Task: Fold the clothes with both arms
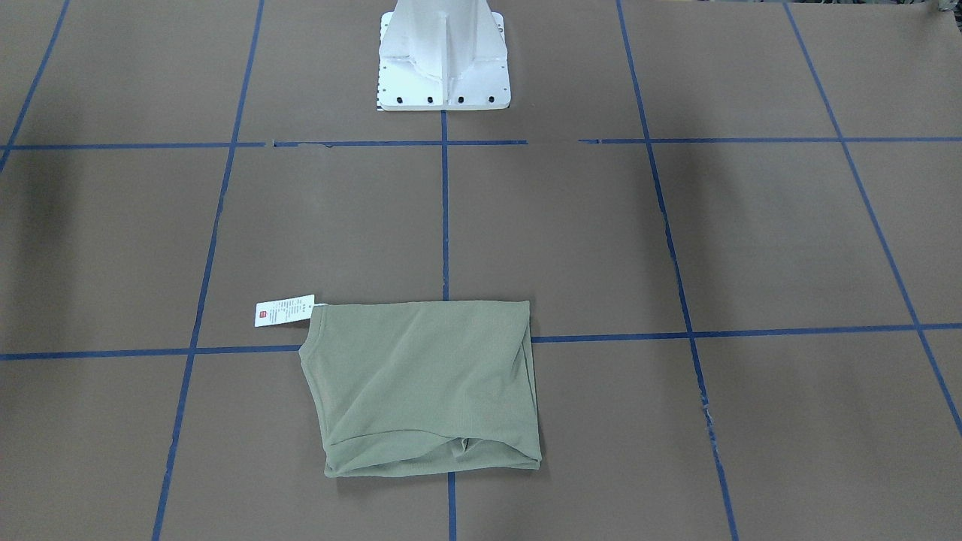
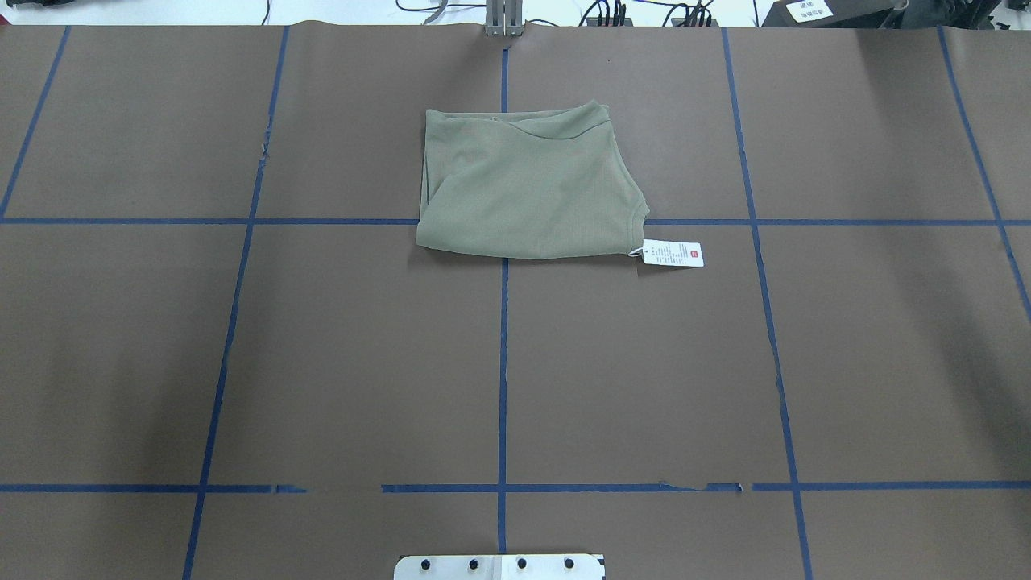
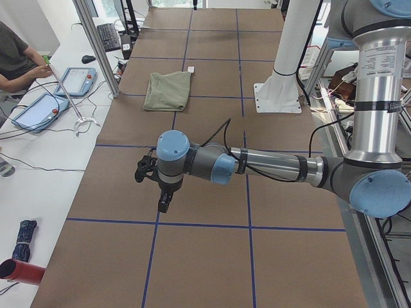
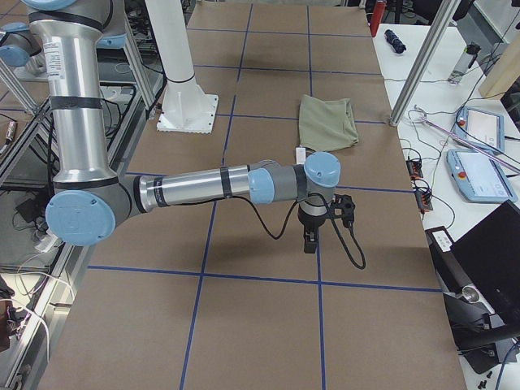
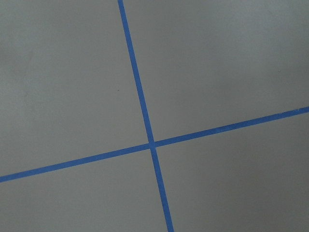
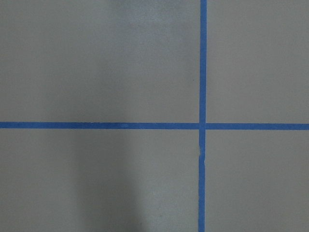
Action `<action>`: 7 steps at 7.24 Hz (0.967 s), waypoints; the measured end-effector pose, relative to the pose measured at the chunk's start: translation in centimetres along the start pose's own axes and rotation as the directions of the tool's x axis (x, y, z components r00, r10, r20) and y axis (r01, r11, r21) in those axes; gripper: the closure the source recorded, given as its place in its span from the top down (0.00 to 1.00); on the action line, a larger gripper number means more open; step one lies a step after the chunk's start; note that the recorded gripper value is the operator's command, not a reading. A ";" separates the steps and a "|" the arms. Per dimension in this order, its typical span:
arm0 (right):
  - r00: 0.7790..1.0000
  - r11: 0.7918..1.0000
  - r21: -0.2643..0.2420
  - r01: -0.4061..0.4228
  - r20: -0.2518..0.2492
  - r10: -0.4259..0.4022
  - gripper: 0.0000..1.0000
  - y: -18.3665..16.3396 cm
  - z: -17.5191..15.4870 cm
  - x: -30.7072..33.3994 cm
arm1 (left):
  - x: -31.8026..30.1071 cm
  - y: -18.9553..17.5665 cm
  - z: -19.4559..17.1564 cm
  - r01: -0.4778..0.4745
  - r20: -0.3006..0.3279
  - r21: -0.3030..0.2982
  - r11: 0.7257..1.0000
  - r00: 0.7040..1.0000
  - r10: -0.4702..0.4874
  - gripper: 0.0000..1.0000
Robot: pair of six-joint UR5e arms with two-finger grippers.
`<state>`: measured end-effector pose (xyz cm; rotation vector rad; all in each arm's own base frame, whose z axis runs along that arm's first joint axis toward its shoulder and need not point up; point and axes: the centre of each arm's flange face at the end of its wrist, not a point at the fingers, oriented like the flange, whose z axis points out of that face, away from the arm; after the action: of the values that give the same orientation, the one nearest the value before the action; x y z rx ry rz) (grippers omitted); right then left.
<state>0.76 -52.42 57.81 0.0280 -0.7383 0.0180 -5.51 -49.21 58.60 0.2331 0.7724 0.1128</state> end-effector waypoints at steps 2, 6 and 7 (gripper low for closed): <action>1.000 1.000 -0.003 -0.003 -0.001 0.003 1.00 0.1 0.2 0.2 | 0.0 0.4 0.1 0.021 0.002 -0.025 0.999 1.000 -0.021 1.00; 1.000 0.999 -0.025 -0.029 0.010 0.030 1.00 1.2 1.0 1.3 | -0.6 1.0 0.7 0.037 0.002 -0.043 0.998 0.999 -0.037 1.00; 0.999 0.999 -0.028 -0.041 0.026 0.041 1.00 1.4 1.0 1.7 | -0.9 1.4 1.0 0.044 0.002 -0.050 0.998 0.999 -0.044 1.00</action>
<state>1.33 -51.08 59.68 -0.0133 -0.7654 0.0466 -5.45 -48.17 60.21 0.1682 0.7721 0.0907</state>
